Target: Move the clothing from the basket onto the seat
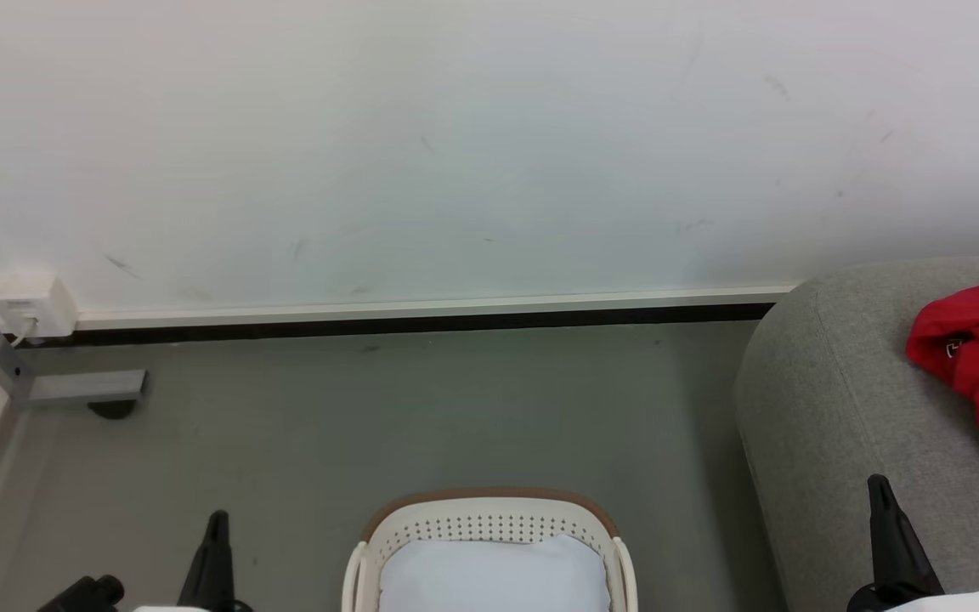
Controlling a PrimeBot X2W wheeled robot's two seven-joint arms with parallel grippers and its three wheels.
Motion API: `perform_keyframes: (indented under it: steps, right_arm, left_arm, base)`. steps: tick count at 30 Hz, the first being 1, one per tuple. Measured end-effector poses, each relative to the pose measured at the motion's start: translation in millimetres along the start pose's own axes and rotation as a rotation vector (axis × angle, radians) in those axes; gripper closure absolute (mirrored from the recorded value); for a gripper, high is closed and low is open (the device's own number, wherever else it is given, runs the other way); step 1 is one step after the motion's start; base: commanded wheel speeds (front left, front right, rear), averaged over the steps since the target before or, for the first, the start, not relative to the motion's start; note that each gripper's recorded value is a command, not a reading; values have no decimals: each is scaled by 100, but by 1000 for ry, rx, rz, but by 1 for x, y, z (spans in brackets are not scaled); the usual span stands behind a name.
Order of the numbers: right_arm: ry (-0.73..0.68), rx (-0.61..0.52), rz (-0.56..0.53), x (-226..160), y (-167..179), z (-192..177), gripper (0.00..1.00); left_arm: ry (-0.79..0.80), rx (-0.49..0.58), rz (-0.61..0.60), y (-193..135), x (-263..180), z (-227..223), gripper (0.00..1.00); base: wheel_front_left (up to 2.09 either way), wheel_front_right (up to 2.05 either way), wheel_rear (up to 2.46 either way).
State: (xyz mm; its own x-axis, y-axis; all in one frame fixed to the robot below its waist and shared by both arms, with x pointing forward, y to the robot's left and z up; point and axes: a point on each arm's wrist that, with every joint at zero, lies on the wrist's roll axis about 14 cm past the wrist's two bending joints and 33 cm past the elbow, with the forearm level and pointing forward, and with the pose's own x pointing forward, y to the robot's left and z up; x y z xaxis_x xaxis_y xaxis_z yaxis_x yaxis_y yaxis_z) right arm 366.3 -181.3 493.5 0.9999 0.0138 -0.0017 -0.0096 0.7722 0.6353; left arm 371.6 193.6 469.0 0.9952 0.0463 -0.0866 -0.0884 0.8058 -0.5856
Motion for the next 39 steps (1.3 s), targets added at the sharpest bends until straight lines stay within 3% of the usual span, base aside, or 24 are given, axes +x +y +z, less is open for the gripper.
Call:
perform_keyframes:
  steps: [39]
  right_arm:
    - [0, 442, -49, 10, -10, 9, 100]
  left_arm:
    - [9, -475, -4, -5, 8, 12, 100]
  base:
    - [0, 0, 0]
